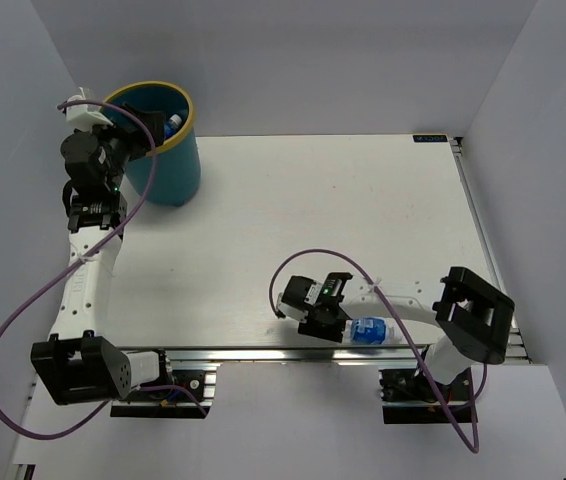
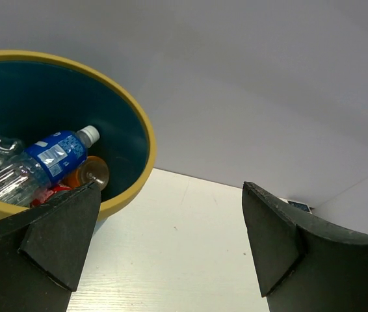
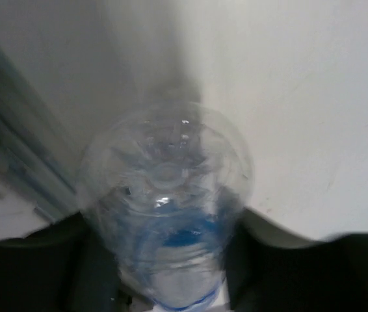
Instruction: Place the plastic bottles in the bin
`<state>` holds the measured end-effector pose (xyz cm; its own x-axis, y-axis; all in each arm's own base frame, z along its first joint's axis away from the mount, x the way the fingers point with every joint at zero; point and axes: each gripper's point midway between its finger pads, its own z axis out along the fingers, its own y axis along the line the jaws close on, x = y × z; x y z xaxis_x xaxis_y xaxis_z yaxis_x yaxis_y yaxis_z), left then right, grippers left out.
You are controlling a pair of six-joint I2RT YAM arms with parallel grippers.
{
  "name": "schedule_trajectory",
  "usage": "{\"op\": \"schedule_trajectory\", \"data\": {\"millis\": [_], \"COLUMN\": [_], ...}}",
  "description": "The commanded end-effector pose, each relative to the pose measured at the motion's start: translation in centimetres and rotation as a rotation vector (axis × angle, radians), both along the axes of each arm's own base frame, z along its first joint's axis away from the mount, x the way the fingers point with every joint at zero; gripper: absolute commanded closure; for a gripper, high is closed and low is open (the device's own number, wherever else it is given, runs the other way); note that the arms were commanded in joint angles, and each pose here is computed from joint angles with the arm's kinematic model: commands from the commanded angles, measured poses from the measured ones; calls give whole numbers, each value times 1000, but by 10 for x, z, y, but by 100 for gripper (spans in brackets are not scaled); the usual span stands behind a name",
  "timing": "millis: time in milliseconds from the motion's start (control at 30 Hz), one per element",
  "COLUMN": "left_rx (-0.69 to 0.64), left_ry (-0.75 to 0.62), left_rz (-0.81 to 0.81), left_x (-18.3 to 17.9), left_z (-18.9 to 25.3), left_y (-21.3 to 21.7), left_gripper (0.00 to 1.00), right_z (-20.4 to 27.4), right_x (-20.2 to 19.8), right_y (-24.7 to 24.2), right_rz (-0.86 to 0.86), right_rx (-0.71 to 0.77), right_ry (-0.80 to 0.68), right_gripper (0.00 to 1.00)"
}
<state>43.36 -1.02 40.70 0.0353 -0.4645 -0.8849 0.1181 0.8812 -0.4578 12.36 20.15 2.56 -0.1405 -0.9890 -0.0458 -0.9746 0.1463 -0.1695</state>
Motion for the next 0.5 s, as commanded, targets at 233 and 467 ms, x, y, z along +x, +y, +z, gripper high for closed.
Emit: {"op": "schedule_trajectory", "data": {"millis": [233,467], "left_rx": [-22,-35], "left_ry": [-82,-106], "left_rz": [-195,-457], "left_x": [-30,-55], "left_z": [24,-10], "left_y": [-38,-122], "left_gripper": [2,2], "right_z": [57,178], "right_x": [61,131], "right_y": [56,76], "right_rz": [-193,-464], "right_rx": [459,1117], "right_ry": [-191,-239], "right_gripper": [64,67]}}
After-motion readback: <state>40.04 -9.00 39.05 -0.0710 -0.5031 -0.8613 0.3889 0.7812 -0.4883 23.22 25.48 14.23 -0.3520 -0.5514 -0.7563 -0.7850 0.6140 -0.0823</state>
